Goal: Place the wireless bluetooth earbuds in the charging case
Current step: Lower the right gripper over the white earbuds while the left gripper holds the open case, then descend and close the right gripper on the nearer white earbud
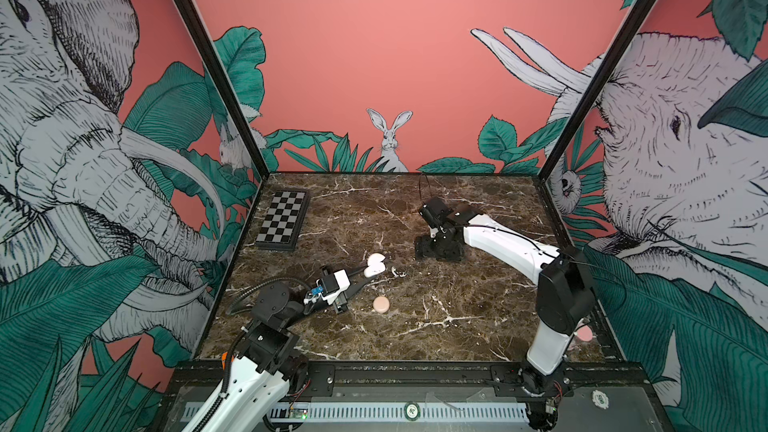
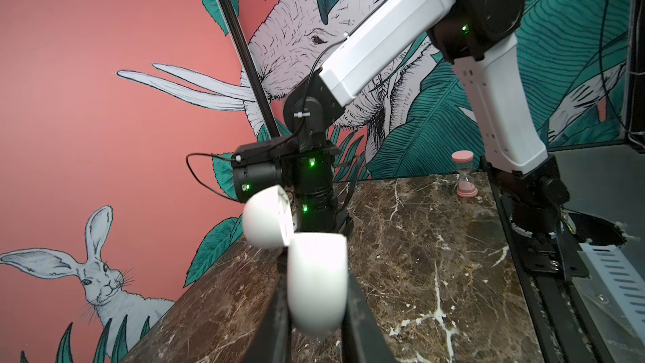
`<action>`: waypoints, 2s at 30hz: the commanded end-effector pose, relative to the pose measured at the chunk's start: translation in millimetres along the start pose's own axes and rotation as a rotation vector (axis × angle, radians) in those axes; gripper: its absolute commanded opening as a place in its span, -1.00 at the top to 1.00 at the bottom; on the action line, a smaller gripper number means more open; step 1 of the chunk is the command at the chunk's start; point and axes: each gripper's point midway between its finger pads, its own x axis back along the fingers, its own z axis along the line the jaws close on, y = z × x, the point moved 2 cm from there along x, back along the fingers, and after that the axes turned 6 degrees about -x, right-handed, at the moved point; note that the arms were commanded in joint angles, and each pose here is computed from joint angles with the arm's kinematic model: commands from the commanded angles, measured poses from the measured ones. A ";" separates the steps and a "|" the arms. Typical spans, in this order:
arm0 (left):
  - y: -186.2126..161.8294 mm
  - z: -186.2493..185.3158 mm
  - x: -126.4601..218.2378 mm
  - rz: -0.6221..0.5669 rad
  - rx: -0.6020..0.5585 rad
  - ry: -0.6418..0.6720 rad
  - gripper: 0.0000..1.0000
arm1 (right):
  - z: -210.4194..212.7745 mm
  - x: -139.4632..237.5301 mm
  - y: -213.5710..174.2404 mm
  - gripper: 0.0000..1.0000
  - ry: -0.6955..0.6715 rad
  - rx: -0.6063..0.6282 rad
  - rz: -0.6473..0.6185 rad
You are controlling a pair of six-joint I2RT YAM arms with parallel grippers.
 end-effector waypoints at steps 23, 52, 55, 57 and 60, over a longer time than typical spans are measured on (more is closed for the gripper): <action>-11.3 -21.4 8.3 0.091 0.034 -0.031 1.00 | 57.7 -37.2 -40.0 -0.64 0.010 0.153 0.007; -19.0 -19.7 8.0 0.123 0.000 -0.016 1.00 | 49.4 -49.8 -42.8 -0.33 -0.031 0.161 0.020; -19.1 -19.4 8.1 0.125 -0.002 -0.015 1.00 | 49.1 -54.2 -42.6 -0.26 -0.041 0.167 0.025; -19.0 -19.5 8.2 0.125 -0.001 -0.015 1.00 | 48.9 -58.9 -42.4 -0.26 -0.048 0.169 0.030; -19.3 -20.1 8.3 0.123 0.000 -0.017 1.00 | 52.9 -61.9 -38.3 -0.25 -0.043 0.174 0.028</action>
